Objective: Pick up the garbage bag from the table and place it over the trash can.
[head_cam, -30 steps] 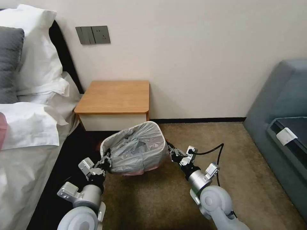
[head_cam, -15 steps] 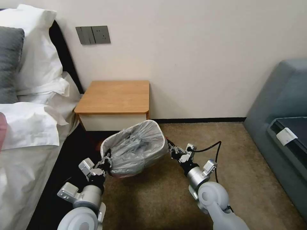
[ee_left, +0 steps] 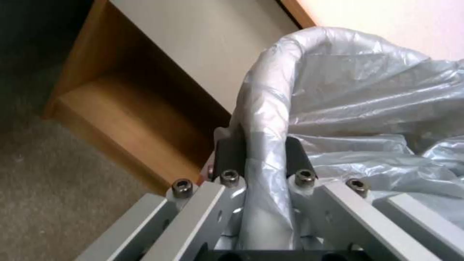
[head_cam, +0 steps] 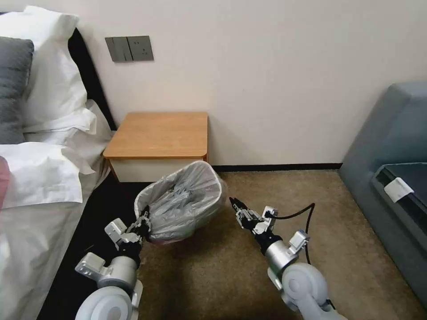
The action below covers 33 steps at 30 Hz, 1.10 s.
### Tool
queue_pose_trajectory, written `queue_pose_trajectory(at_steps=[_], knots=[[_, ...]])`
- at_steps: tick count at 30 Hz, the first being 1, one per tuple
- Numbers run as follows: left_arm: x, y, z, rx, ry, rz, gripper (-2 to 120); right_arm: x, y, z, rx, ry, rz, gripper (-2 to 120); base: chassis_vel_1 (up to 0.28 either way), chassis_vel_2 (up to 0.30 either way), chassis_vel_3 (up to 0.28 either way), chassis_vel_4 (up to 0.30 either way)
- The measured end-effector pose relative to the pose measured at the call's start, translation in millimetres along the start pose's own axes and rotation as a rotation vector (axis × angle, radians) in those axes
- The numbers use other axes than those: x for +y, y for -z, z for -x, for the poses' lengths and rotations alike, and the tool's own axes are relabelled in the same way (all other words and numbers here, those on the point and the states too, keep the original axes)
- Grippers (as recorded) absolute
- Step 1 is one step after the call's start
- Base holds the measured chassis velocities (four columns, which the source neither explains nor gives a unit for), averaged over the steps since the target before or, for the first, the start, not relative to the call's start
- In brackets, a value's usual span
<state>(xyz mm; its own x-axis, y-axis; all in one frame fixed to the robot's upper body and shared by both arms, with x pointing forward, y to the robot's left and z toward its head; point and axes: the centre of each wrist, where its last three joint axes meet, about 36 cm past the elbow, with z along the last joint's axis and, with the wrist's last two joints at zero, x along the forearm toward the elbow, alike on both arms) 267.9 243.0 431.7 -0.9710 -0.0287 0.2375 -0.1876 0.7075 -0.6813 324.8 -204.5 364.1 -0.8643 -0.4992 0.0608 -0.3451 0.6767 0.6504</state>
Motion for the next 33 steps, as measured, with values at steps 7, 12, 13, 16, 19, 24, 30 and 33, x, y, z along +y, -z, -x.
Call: queue_pose_trajectory(at_steps=[7, 12, 13, 16, 19, 24, 30, 33], knots=[[6.3, -3.1, -1.3, -0.015, -0.004, 0.089, 5, 31.6, 67.1, -24.1, -0.094, 0.063, 0.018, 69, 0.0, 0.0, 0.0, 0.0], [14.9, -14.7, -4.1, -0.03, -0.06, 0.282, 5, 91.6, 129.6, -2.2, -0.007, 0.35, -0.143, 80, 0.0, 0.0, 0.0, 0.0], [15.4, -16.3, -4.5, -0.031, -0.072, 0.322, 5, 98.2, 133.9, 10.7, 0.041, 0.442, -0.245, 75, 0.0, 0.0, 0.0, 0.0], [15.7, -18.8, -5.3, -0.03, -0.087, 0.38, 5, 108.1, 131.3, 33.1, 0.112, 0.541, -0.392, 66, 0.0, 0.0, 0.0, 0.0], [15.8, -21.6, -7.0, -0.033, -0.094, 0.45, 5, 124.2, 114.2, 69.2, 0.185, 0.664, -0.681, 52, 0.0, 0.0, 0.0, 0.0], [17.2, -19.7, -9.8, -0.036, -0.092, 0.495, 5, 129.6, 91.0, 92.9, 0.251, 0.752, -0.977, 37, 0.0, 0.0, 0.0, 0.0], [19.5, -11.6, -13.3, -0.054, -0.096, 0.549, 5, 124.1, 73.4, 115.2, 0.361, 0.822, -1.258, 15, 0.0, 0.0, 0.0, 0.0], [19.0, -10.2, -14.0, -0.061, -0.098, 0.569, 5, 122.5, 70.7, 124.9, 0.378, 0.824, -1.318, 5, 0.0, 0.0, 0.0, 0.0]])
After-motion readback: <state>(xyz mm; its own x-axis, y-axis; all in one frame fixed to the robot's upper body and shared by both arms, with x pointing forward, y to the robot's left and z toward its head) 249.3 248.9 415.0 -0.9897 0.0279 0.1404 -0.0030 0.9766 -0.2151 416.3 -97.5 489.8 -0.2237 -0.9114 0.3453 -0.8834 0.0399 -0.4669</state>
